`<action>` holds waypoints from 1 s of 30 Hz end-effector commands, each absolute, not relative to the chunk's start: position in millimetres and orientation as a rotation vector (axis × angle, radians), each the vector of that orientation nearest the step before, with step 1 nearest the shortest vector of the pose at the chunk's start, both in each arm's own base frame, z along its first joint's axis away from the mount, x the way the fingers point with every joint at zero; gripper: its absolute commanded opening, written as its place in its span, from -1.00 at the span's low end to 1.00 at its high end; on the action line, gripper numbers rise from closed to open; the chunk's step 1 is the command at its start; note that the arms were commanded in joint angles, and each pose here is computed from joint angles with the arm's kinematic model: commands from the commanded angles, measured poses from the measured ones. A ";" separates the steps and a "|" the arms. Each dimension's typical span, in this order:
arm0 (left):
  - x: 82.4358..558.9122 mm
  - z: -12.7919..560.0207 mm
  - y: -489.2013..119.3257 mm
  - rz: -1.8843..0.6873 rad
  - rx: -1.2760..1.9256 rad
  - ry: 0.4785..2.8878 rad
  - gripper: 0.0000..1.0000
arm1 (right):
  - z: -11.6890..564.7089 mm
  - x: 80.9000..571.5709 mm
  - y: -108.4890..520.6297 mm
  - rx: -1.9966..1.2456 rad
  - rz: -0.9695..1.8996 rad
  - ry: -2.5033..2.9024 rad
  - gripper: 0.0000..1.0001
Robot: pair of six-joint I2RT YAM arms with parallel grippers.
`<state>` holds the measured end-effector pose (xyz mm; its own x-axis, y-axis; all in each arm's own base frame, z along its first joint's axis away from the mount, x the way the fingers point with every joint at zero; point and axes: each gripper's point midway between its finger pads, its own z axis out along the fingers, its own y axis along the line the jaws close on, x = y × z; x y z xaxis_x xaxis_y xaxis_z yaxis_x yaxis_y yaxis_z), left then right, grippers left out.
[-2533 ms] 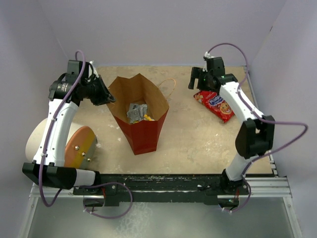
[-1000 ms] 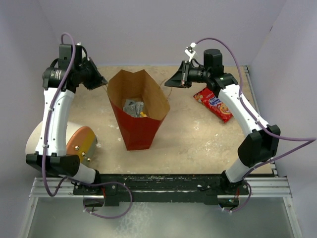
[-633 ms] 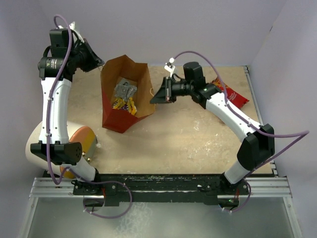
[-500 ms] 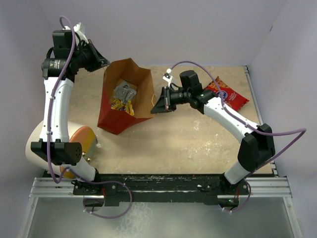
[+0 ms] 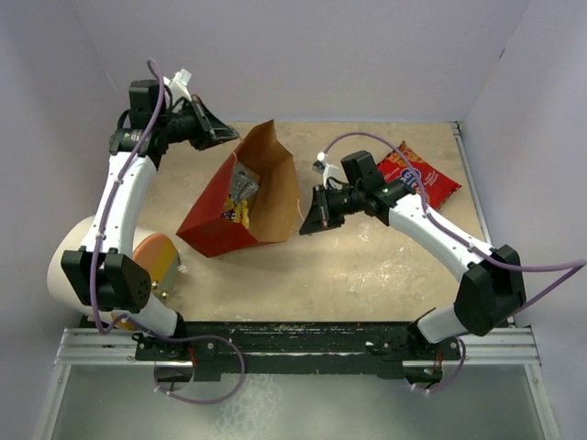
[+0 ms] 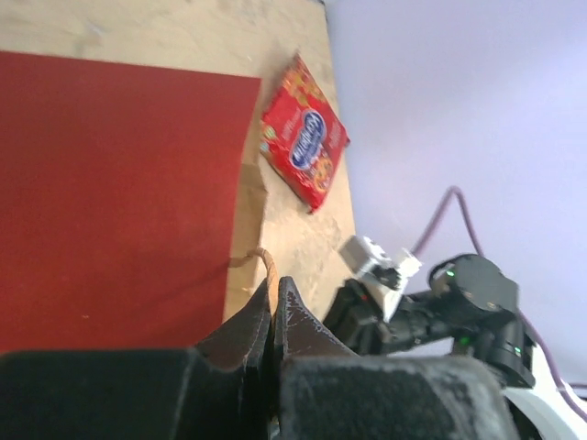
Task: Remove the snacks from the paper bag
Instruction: Adjust the paper bag at the center of the board.
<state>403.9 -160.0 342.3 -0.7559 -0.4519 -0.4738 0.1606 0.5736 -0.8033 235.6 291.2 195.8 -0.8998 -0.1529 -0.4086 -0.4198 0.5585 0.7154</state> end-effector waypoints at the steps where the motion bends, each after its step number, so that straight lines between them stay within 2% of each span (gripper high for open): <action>1: 364.0 379.2 -205.1 -1.279 -0.069 2.045 -1.00 | 184.1 212.7 275.4 -0.534 1.237 2.488 -0.90; 8: 314.4 330.7 -248.1 -1.305 -0.077 2.204 -1.00 | 150.0 196.3 267.4 -0.489 1.254 2.530 -0.88; 14: 280.7 314.5 -255.1 -1.329 -0.118 2.243 -1.00 | 139.7 176.3 271.9 -0.454 1.322 2.530 -0.87; 21: 242.0 283.2 -244.4 -1.272 -0.109 2.404 -1.00 | 133.3 159.1 281.8 -0.415 1.297 2.552 -0.81; 25: 226.2 279.6 -240.0 -1.286 -0.140 2.451 -1.00 | 121.3 159.4 259.6 -0.304 1.118 2.625 -0.53; 30: 227.6 291.5 -239.4 -1.315 -0.157 2.368 -1.00 | 137.7 152.0 228.9 -0.257 0.950 2.627 0.02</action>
<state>231.3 -240.4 274.1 -0.9234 -0.2645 -0.2781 0.0767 0.5828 -0.8090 153.8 254.1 121.2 -0.9369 -0.1049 -0.3336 -0.3112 0.6855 0.6583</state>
